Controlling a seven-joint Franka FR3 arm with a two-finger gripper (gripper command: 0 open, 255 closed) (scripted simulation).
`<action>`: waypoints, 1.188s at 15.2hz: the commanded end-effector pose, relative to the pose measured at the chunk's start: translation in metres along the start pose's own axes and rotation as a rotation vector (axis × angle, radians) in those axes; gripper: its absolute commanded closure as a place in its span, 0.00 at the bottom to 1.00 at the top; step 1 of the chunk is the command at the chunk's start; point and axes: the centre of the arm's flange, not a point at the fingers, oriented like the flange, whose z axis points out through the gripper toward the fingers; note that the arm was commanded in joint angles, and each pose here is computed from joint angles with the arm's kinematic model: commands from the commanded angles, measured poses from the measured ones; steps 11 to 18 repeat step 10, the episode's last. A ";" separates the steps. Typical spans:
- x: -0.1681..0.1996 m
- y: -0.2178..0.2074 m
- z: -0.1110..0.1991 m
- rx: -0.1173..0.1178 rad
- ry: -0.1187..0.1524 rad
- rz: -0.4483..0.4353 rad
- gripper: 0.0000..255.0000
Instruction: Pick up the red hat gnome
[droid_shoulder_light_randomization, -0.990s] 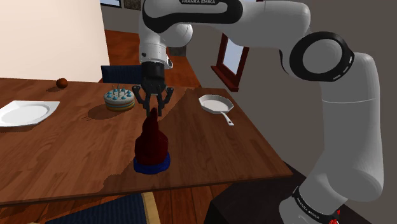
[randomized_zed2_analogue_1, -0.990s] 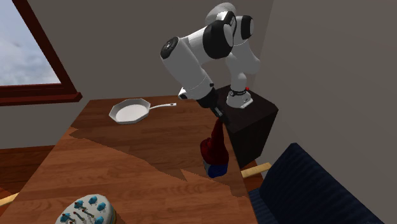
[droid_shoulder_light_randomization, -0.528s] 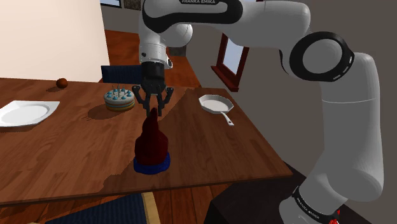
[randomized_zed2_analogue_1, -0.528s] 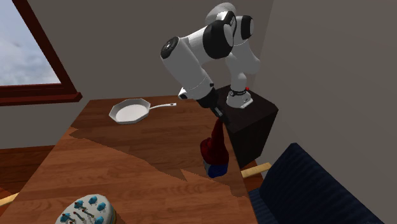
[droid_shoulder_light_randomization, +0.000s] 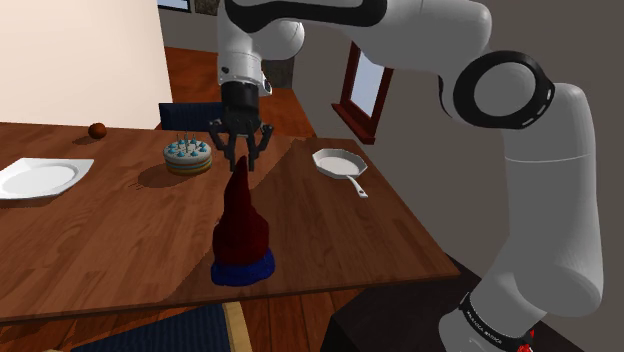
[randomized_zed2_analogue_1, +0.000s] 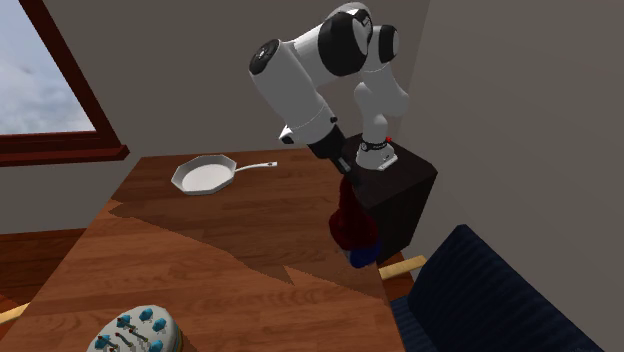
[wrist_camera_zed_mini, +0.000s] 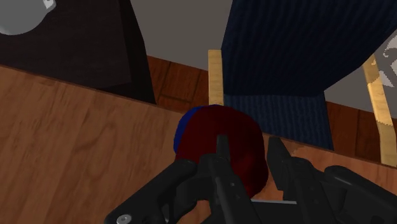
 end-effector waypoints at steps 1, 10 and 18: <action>-0.007 -0.001 -0.010 0.001 0.001 -0.001 1.00; -0.027 -0.004 -0.041 0.001 0.001 -0.001 1.00; -0.027 -0.004 -0.041 0.001 0.001 -0.001 1.00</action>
